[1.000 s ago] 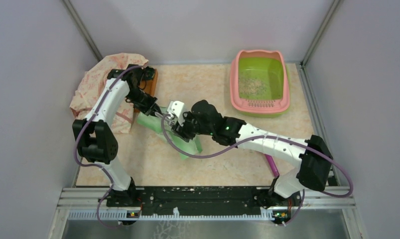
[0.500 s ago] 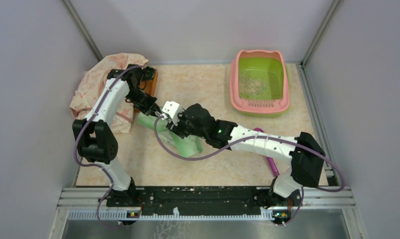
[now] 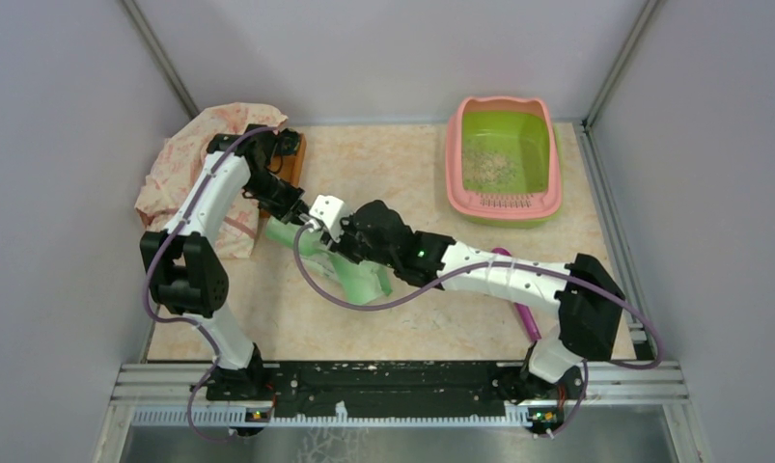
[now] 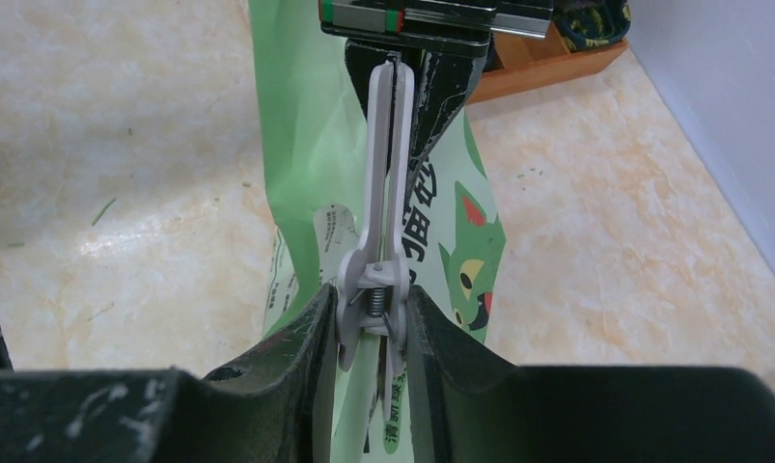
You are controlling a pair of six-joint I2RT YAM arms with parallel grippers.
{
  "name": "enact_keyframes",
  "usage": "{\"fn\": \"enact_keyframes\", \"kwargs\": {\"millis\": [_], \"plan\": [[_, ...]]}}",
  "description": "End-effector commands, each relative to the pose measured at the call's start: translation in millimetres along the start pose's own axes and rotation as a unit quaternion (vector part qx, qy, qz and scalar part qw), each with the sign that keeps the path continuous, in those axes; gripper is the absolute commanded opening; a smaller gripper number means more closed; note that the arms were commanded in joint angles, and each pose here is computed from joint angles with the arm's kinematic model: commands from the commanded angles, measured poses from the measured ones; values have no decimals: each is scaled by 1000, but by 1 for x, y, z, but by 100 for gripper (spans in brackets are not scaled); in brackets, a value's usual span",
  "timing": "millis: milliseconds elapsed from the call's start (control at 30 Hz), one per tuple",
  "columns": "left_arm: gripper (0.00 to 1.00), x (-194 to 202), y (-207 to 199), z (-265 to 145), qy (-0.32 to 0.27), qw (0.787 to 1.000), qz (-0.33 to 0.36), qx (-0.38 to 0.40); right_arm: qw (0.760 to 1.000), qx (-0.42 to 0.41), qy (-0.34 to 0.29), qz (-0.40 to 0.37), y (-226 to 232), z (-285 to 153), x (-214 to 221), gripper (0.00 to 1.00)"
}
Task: Fill the litter box with clean litter
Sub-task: Adjust the clamp at the cat litter bag.
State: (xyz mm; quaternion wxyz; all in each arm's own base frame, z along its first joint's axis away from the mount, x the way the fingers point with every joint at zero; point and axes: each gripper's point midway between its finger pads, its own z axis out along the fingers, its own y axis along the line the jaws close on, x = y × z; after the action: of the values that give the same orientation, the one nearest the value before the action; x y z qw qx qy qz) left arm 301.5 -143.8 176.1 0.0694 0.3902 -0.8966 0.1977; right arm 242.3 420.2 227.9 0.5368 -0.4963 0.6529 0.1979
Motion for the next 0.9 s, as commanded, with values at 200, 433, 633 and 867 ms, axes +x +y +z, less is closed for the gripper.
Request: {"fn": "enact_keyframes", "kwargs": {"millis": [200, 433, 633, 867], "plan": [[0, -7, -1, -12, -24, 1000, 8, 10, 999, -45, 25, -3, 9, 8, -22, 0], [0, -8, 0, -16, -27, 1000, 9, 10, 994, -59, 92, 9, 2, 4, -12, 0], [0, -10, -2, -21, -32, 999, 8, 13, 989, -54, 134, 26, -4, -2, 1, 0], [0, -13, -5, -26, -41, 999, 10, 14, 985, -54, 158, 46, -11, -9, 3, 0]]}}
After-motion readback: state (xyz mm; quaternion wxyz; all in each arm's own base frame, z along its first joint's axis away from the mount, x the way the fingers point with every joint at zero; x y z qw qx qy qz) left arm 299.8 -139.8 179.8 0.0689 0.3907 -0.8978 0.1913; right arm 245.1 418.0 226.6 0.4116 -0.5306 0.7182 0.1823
